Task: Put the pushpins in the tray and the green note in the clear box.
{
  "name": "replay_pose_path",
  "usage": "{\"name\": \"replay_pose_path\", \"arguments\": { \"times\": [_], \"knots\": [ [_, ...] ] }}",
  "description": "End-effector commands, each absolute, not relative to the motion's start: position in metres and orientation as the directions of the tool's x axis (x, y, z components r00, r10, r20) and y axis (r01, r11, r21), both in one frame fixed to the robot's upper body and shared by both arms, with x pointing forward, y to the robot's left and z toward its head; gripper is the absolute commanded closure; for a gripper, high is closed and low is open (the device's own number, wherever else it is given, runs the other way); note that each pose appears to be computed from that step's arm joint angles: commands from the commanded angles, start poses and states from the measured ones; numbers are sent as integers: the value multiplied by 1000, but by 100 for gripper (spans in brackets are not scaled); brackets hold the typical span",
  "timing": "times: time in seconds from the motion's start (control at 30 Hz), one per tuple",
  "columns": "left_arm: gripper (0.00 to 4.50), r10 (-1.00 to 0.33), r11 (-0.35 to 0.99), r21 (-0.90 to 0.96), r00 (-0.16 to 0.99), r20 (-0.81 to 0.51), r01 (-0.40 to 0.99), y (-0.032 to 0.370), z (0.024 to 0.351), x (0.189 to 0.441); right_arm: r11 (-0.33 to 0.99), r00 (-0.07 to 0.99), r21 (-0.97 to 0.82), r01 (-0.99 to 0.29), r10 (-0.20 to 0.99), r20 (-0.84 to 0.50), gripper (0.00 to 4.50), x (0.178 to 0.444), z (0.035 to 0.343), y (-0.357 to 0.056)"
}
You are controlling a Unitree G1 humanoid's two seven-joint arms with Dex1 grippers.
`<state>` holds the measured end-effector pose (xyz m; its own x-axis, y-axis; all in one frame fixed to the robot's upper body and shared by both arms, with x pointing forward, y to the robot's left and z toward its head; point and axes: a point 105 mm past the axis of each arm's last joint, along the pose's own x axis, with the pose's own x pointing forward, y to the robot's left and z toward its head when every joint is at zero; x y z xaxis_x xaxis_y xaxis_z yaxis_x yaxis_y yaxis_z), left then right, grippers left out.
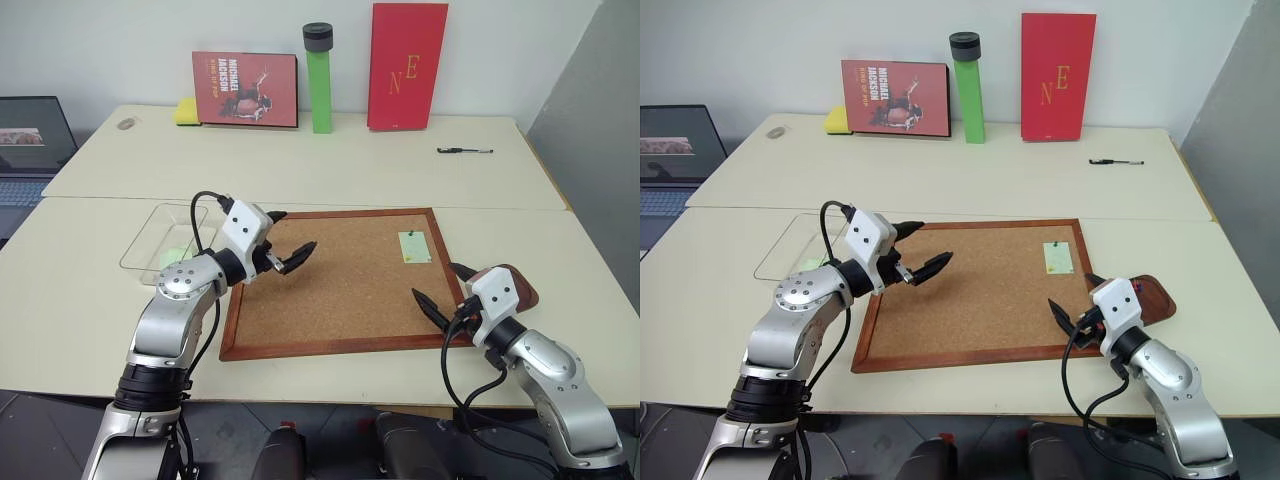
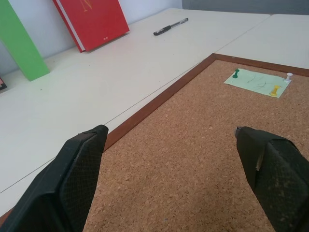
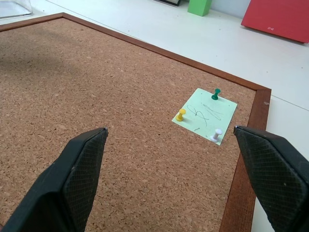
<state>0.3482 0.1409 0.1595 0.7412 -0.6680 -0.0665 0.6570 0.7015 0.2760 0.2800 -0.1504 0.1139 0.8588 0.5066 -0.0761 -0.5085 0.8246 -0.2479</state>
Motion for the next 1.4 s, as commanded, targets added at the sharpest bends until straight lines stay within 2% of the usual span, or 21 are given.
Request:
{"name": "replay_pose_path", "arguments": {
  "times": [0.03,0.33,0.77,1.0,1.13,1.17,1.27,1.3,1.33,1.4],
  "knots": [
    [0,-690,682,313,723,-23,661,140,174,345,821,858,-267,-504,512,-47,6,280,124,-150],
    [0,-701,660,328,711,-54,676,138,172,344,815,851,-264,-517,522,-53,6,278,122,-147],
    [0,-800,554,311,598,-60,772,118,178,341,809,845,-263,-526,532,-54,6,275,122,-144],
    [128,-856,486,270,516,-46,831,97,181,343,802,834,-259,-538,551,-25,0,273,132,-140],
    [217,-869,462,260,492,-61,848,89,173,348,808,834,-237,-540,552,-17,0,274,138,-140],
    [222,-872,458,254,487,-59,852,87,172,349,809,835,-239,-538,550,-18,0,274,139,-140],
    [284,-883,435,248,464,-70,866,80,165,349,813,839,-231,-535,544,-25,0,275,140,-142],
    [288,-887,424,249,454,-79,871,78,161,348,814,840,-229,-534,543,-27,0,275,140,-143],
    [319,-892,412,247,444,-87,877,75,158,347,816,842,-230,-531,539,-28,0,276,141,-144],
    [352,-896,393,255,430,-108,883,71,150,346,818,844,-232,-526,535,-28,0,278,142,-144]
  ]
}}
